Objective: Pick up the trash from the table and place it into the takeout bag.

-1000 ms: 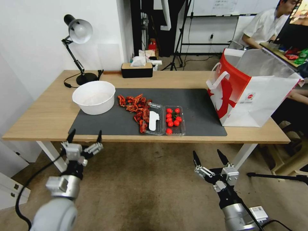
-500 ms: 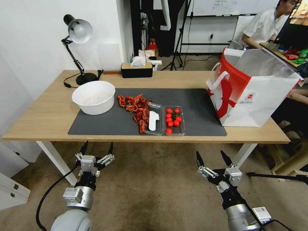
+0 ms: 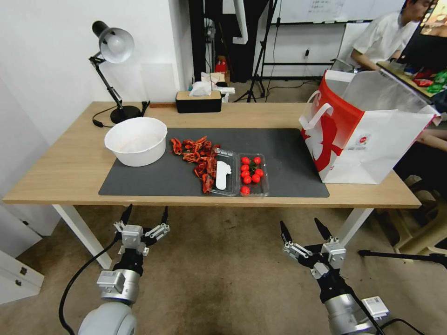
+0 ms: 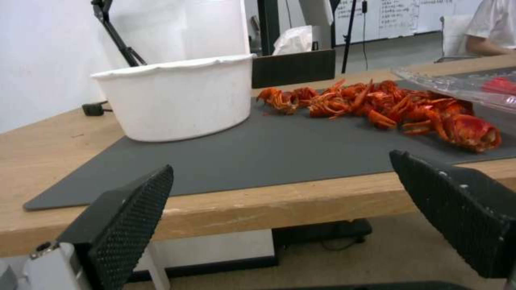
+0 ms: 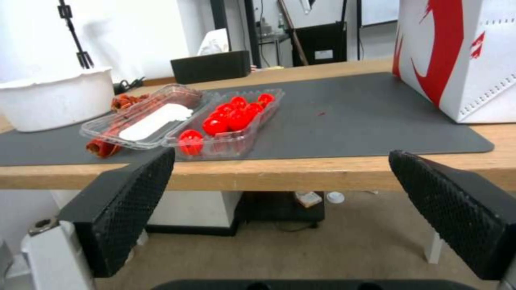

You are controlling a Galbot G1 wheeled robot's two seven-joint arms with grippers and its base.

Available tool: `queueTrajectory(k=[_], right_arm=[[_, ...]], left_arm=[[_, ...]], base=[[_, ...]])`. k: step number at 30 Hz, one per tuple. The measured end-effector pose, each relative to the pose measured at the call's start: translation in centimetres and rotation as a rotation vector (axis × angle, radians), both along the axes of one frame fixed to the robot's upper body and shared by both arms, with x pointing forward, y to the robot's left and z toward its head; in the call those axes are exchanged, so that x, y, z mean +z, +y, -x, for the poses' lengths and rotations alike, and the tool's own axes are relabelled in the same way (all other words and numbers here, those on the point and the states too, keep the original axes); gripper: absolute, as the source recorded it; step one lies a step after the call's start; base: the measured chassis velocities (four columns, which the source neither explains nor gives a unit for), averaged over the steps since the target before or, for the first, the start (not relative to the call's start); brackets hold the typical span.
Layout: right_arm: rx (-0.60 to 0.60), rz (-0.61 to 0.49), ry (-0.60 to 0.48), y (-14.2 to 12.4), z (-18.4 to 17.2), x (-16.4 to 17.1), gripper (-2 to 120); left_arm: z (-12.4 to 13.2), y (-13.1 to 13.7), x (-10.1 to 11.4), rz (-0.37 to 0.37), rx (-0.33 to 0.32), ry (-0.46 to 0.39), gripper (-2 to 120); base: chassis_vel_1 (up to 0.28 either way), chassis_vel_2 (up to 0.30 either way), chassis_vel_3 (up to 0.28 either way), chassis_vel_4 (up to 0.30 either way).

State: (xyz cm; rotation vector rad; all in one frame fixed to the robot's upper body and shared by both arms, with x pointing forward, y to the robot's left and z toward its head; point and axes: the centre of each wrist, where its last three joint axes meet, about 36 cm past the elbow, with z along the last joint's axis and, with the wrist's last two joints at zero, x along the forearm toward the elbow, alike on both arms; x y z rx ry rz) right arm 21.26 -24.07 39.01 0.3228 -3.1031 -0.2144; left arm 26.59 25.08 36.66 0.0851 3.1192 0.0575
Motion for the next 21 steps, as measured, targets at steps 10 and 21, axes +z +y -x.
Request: queueTrajectory(k=[10, 21], right_arm=[[0.001, 0.002, -0.002, -0.04, -0.04, 0.01, 100], [0.000, 0.002, -0.001, -0.05, -0.04, 0.00, 100]], left_arm=[[-0.18, 0.06, -0.01, -0.006, 0.006, 0.006, 100], [-0.19, 0.08, 0.00, -0.007, 0.007, 0.006, 100]], base=[[0.000, 0.000, 0.000, 0.000], [0.000, 0.000, 0.000, 0.000]])
